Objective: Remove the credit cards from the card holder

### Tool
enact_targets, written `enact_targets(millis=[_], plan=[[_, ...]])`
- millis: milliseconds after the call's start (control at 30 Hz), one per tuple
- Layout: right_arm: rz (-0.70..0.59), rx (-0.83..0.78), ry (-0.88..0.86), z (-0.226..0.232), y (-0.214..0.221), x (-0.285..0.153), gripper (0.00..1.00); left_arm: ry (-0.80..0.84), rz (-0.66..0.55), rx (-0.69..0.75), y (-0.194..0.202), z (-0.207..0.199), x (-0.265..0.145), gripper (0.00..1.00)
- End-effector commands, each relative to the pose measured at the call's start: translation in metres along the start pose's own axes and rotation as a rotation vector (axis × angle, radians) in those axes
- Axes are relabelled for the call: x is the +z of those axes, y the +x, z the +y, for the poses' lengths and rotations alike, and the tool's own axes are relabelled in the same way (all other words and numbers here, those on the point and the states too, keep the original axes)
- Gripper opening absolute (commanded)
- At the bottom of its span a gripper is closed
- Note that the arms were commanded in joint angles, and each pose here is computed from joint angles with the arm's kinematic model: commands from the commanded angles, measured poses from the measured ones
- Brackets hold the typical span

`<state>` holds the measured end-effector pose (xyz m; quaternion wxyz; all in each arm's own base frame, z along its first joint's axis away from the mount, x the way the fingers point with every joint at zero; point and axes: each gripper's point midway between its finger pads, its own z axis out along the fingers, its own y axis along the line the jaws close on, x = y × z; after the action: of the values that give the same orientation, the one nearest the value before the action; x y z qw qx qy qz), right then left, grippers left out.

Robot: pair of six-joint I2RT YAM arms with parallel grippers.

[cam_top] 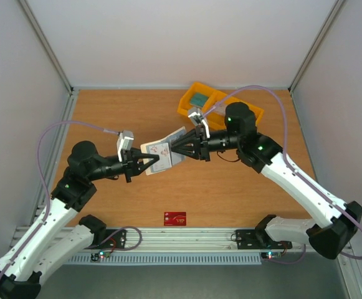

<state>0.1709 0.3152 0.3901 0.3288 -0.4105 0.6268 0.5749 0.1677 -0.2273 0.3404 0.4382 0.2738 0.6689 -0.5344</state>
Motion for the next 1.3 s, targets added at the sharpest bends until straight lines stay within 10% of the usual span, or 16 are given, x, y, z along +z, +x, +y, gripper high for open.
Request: enact_targets(millis=[0,1267], plan=[[0.03,0.022,-0.04,-0.004,0.002,0.01,0.18,0.116,-0.04,0.089,-0.014,-0.025,-0.003,0.0],[0.047,0.05,-0.079,-0.011,0.018,-0.009,0.01,0.149,-0.019,0.031,-0.011,-0.03,-0.004,0.08]])
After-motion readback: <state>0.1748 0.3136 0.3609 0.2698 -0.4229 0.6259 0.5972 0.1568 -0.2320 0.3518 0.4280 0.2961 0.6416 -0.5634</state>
